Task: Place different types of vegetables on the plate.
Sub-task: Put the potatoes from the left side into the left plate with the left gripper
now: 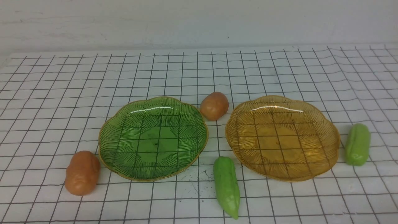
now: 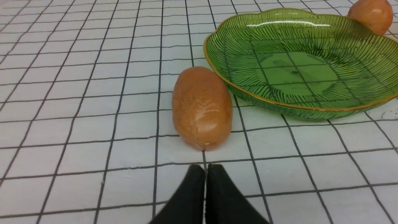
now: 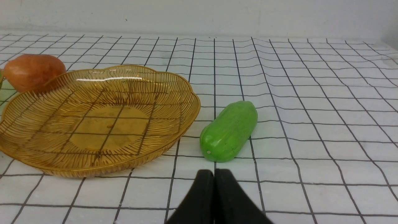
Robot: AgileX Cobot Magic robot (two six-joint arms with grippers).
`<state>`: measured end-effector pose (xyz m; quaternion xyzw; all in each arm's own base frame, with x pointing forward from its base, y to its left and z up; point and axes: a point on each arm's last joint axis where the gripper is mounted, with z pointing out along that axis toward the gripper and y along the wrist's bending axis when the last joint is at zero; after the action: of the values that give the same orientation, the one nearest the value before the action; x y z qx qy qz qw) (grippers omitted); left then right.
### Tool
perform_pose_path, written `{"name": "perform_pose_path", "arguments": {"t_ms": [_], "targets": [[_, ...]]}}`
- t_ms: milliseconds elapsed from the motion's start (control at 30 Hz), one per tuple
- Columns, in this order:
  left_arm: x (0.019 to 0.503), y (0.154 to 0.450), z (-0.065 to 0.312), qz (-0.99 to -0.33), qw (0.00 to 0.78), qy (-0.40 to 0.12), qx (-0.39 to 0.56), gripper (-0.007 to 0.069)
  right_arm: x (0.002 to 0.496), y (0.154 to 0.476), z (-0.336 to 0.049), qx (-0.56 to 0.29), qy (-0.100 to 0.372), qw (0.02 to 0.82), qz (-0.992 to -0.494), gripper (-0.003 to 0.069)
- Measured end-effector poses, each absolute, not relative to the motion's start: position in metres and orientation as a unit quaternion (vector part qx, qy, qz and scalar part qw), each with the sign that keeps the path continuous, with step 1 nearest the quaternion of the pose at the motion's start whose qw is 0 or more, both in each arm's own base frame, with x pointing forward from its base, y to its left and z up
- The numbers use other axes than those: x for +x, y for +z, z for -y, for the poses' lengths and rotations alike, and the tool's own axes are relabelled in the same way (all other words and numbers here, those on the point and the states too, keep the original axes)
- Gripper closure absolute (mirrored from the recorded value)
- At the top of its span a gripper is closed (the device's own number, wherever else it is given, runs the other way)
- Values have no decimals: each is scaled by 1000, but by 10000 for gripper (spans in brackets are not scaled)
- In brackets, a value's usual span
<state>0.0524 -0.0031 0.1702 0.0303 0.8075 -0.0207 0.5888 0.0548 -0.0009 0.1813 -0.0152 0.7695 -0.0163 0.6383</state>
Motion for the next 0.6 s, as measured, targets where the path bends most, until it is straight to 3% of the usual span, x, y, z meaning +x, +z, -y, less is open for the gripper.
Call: {"name": "perform_pose_path", "arguments": {"t_ms": [133,267,400,500,600], "targets": [[54,177,5,-786,616,-57,4,633,55,182,1,-15,-16,639,-769,673],[56,192,7,-725,672,-135,-61,633,55,182,1,-15,-16,639,-769,673],[55,216,1,-617,742,-215,-149,633,55,182,1,-15,-16,639,-769,673],[50,233,-8,-525,793,-242,-190,633,55,182,1,-15,-16,639,-769,673],[43,263,-6,-508,799,-265,-185,633,55,181,1,-22,-25,637,-770,673]]}}
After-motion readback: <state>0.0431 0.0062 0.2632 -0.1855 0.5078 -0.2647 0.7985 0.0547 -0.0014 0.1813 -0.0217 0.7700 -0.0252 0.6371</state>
